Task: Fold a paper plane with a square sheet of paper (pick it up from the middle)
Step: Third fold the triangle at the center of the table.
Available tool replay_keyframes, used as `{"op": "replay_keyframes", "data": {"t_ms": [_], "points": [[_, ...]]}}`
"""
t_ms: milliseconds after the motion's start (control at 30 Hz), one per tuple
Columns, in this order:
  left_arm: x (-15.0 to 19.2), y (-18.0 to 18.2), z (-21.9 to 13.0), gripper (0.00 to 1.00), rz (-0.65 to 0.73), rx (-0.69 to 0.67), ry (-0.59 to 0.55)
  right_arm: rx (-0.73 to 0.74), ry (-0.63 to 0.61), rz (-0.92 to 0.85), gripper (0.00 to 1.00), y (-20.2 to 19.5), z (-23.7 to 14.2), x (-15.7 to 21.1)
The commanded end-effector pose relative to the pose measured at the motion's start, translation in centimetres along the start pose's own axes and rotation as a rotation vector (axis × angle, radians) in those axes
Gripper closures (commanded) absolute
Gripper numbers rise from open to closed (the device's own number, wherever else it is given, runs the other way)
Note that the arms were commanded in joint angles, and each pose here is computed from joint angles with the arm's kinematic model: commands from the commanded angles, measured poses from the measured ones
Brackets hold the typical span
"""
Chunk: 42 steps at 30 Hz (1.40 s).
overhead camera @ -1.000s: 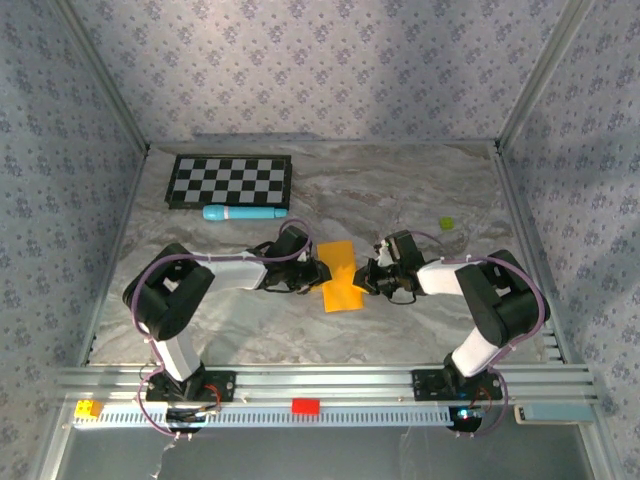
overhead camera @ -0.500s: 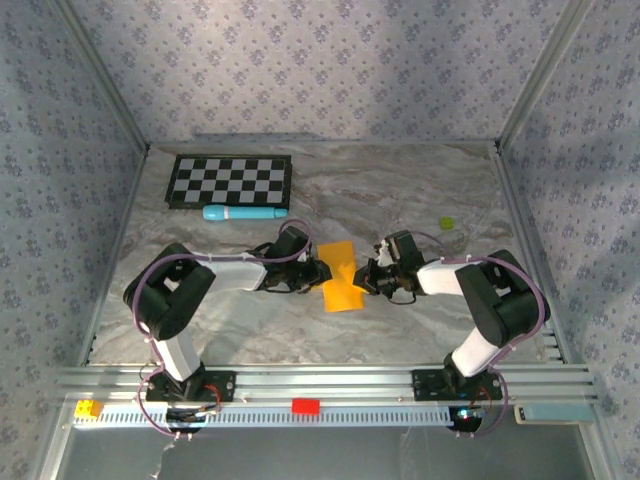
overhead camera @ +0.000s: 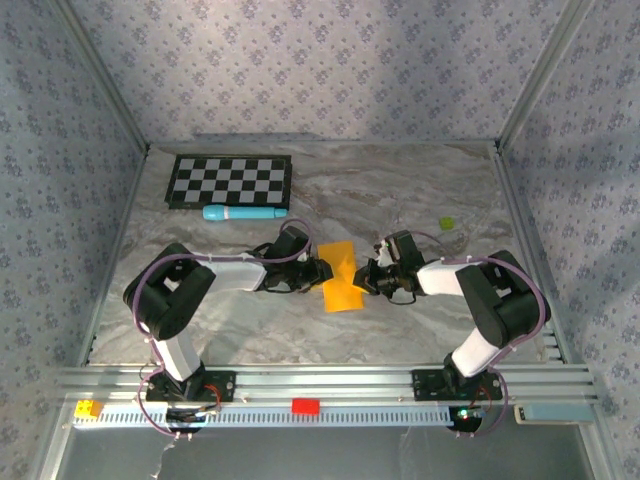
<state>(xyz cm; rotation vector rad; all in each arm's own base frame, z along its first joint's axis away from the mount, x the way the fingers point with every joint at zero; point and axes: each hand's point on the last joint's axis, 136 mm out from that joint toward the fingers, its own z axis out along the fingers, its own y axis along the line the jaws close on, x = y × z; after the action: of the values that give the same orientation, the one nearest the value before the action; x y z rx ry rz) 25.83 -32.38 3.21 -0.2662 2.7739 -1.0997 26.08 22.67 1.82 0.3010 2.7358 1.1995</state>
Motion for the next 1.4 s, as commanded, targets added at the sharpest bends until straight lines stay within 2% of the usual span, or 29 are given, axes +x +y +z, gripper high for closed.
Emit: {"op": "replay_keyframes", "data": {"t_ms": [0, 400, 667, 733, 900, 1033, 1233, 1367], "points": [[-0.5, -1.4, -0.7, 0.62, 0.037, 0.064, -0.021, 0.114, 0.031, 0.083, 0.93, -3.2, -0.1, 1.6], [-0.7, -1.7, -1.0, 0.61, 0.038, 0.103, -0.037, 0.113, 0.029, 0.082, 0.93, -3.2, -0.1, 1.5], [-0.6, -1.6, -0.9, 0.7, 0.026, 0.108, -0.03, 0.1, 0.023, 0.074, 0.92, -2.8, -0.1, 1.4], [-0.5, -1.5, -0.9, 0.78, 0.019, 0.104, -0.03, 0.098, 0.022, 0.071, 0.92, -2.7, -0.1, 1.4], [-0.6, -1.0, -1.0, 0.84, -0.01, 0.089, -0.044, 0.069, 0.016, 0.054, 0.9, -2.0, -0.2, 1.2], [-0.5, -0.6, -1.3, 0.9, -0.04, 0.072, -0.044, -0.02, -0.037, -0.025, 0.79, 0.3, -1.3, 0.6], [-0.3, -0.4, -2.3, 0.91, -0.09, 0.056, -0.049, -0.016, -0.15, -0.221, 0.56, 3.0, -4.6, 0.3], [0.0, -0.5, -2.7, 0.91, -0.095, 0.049, -0.041, 0.0, -0.215, -0.386, 0.52, 4.8, -6.4, 1.0]]}}
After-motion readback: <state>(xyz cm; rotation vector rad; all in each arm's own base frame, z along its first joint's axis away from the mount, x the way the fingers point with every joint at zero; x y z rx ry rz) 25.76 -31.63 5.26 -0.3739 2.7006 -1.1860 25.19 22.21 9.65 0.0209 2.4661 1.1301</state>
